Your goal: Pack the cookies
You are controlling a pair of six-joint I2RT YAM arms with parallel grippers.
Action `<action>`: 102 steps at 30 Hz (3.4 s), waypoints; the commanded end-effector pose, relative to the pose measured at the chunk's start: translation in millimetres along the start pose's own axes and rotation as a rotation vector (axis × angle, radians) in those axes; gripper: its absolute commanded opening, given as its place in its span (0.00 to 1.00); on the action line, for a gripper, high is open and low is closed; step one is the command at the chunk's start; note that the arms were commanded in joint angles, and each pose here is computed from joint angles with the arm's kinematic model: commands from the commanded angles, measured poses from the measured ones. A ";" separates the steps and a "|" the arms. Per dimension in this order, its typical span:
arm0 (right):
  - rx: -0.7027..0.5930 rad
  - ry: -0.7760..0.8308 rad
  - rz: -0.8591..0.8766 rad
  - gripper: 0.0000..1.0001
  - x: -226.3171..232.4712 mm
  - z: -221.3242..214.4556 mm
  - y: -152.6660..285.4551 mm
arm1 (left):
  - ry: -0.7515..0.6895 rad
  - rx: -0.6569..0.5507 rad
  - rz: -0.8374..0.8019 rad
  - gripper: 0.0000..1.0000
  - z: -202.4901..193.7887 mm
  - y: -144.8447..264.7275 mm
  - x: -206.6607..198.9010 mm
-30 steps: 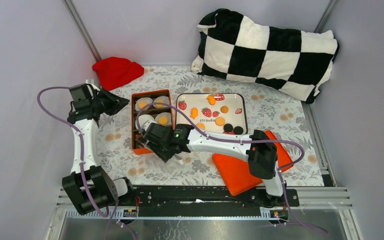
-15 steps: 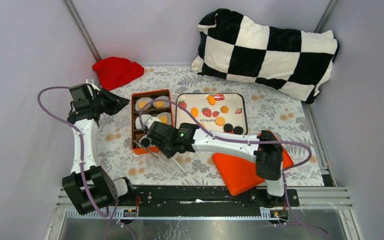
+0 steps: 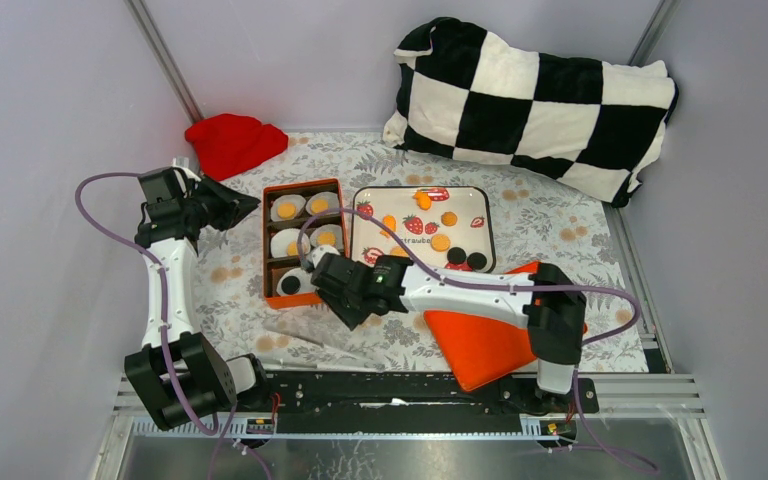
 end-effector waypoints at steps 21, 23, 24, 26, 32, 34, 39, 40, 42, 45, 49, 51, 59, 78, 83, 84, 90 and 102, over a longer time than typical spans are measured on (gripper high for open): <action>0.202 0.109 0.257 0.45 61.8 -57.4 -64.9 | -0.028 0.005 -0.013 0.21 -13.0 4.8 9.0; 0.217 0.124 0.212 0.45 59.2 -60.3 -74.8 | -0.026 0.007 -0.009 0.21 -13.3 3.9 10.7; 0.221 0.132 0.192 0.45 58.4 -60.7 -79.2 | -0.025 0.008 -0.005 0.21 -13.3 3.3 11.4; 0.225 0.140 0.147 0.44 56.4 -61.3 -86.6 | -0.025 0.009 -0.002 0.21 -12.8 2.5 12.2; 0.223 0.151 0.059 0.13 51.1 -59.7 -91.8 | -0.025 0.019 -0.002 0.21 -12.1 0.8 12.5; 0.220 0.150 0.023 0.02 47.2 -58.2 -85.4 | -0.026 0.018 -0.004 0.21 -12.1 1.1 12.3; 0.155 0.109 -0.108 0.00 30.0 -48.9 -43.7 | -0.031 0.019 -0.013 0.21 -13.3 3.0 10.5; 0.132 0.094 -0.130 0.00 25.9 -46.8 -31.2 | -0.032 0.020 -0.015 0.21 -13.6 3.5 9.7; 0.095 0.063 -0.170 0.00 17.6 -43.8 -4.9 | -0.033 0.016 -0.020 0.21 -13.6 4.6 8.1; 0.043 0.006 -0.258 0.00 3.4 -40.4 36.1 | -0.036 0.014 -0.027 0.21 -13.6 5.7 4.9; -0.002 -0.076 -0.460 0.00 -21.2 -39.6 85.4 | -0.042 0.014 -0.039 0.21 -15.0 5.6 0.6; 0.009 -0.111 -0.563 0.00 -34.8 -39.7 100.3 | -0.046 0.017 -0.046 0.21 -16.9 3.8 -1.3; 0.084 -0.439 -0.734 0.00 -154.4 -68.6 87.1 | -0.057 0.043 -0.047 0.21 -24.5 -7.8 -6.8; 0.425 -0.826 -0.679 0.00 -361.0 -185.1 -18.0 | -0.088 0.097 -0.016 0.15 -39.4 -30.7 -7.2; 0.428 -0.845 -0.614 0.00 -378.7 -184.0 -39.9 | -0.087 0.098 0.000 0.15 -39.8 -35.8 -2.1; 0.420 -0.847 -0.609 0.02 -380.8 -181.5 -41.3 | -0.084 0.099 0.004 0.15 -39.6 -37.7 -0.7; 0.293 -0.879 -0.697 0.56 -383.0 -165.0 -13.8 | -0.113 0.100 0.030 0.15 -45.4 -46.1 1.8; 0.050 -0.733 -0.526 0.60 -267.1 -130.2 62.6 | -0.172 0.155 0.137 0.06 -83.9 -71.8 16.7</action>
Point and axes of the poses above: each gripper's point midway between its finger pads, its own y axis back along the fingers, its own x axis along the line the jaws close on, z = x × y, the point moved 10 cm from there along y, back along the fingers, and after that the axes turned 12 degrees about y, right-handed, at the moved point
